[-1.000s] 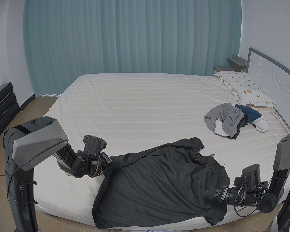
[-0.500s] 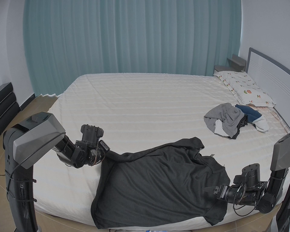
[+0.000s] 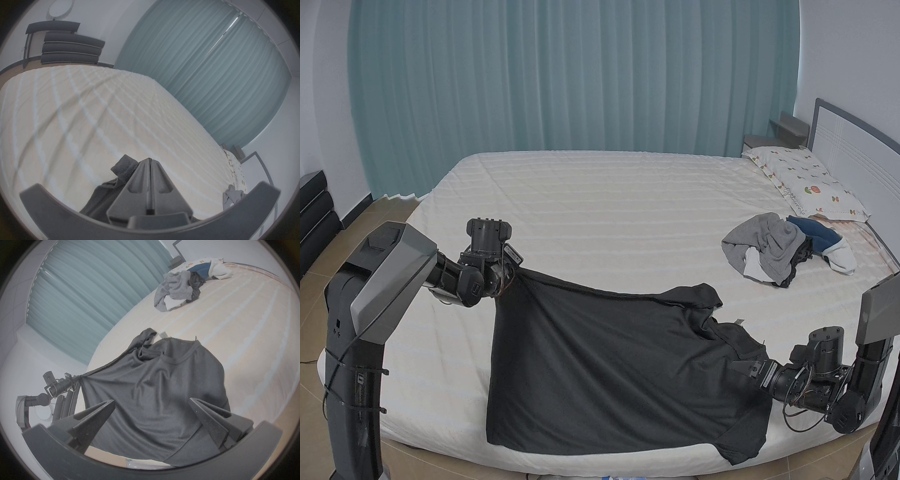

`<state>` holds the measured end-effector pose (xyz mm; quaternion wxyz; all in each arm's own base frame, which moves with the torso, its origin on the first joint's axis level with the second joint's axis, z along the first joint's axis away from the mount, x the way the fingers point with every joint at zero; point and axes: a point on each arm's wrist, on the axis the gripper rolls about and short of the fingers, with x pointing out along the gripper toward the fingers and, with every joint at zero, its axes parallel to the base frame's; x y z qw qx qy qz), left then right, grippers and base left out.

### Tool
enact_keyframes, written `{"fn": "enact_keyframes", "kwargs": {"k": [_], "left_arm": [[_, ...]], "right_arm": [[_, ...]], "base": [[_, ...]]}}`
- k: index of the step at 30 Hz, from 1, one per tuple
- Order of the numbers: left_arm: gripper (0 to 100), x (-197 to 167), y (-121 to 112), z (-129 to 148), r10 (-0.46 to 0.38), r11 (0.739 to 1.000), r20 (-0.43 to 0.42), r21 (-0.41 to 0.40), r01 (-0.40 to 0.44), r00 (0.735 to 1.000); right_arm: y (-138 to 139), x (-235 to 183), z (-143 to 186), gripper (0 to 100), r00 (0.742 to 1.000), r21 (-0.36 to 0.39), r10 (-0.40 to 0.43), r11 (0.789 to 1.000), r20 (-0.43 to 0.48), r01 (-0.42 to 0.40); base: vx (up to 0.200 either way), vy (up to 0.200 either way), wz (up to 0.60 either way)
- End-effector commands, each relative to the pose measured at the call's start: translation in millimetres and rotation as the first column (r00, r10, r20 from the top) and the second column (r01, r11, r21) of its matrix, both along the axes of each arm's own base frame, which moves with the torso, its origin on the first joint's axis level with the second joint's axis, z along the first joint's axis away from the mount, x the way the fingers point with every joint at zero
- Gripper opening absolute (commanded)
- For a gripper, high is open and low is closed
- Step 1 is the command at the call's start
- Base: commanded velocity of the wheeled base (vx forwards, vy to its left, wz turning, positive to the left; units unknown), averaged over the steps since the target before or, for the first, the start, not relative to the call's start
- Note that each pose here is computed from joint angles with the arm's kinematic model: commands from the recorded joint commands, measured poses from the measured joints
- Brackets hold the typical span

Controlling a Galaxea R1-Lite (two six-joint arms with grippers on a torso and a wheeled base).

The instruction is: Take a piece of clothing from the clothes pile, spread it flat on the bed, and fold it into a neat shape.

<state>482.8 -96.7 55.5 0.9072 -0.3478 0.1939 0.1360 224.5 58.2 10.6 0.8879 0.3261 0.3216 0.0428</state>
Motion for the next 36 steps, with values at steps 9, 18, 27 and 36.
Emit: {"fn": "enact_keyframes", "kwargs": {"k": [9, 18, 27, 36], "left_arm": [[0, 39, 2, -60, 0.056, 0.996, -0.093, 0.080, -0.049, 0.994], [100, 38, 4, -61, 0.072, 0.996, -0.098, 0.052, -0.068, 0.993], [100, 12, 28, -30, 0.119, 0.991, -0.122, -0.051, -0.126, 0.985], [100, -73, 38, -16, 0.007, 0.979, -0.199, -0.199, -0.047, 0.980]], "right_arm": [[-2, 65, 1, 100, 0.990, 0.027, -0.070, 0.997, 0.121, 0.068], [7, 110, 6, 100, 0.990, 0.009, -0.093, 0.996, 0.107, 0.093], [23, 120, -6, 100, 0.996, 0.026, -0.085, 0.996, 0.039, 0.084], [40, 137, -20, 100, 0.992, -0.050, -0.112, 0.992, 0.062, 0.115]], "base": [[0.000, 0.000, 0.00], [0.000, 0.000, 0.00], [0.000, 0.000, 0.00], [0.000, 0.000, 0.00]]}}
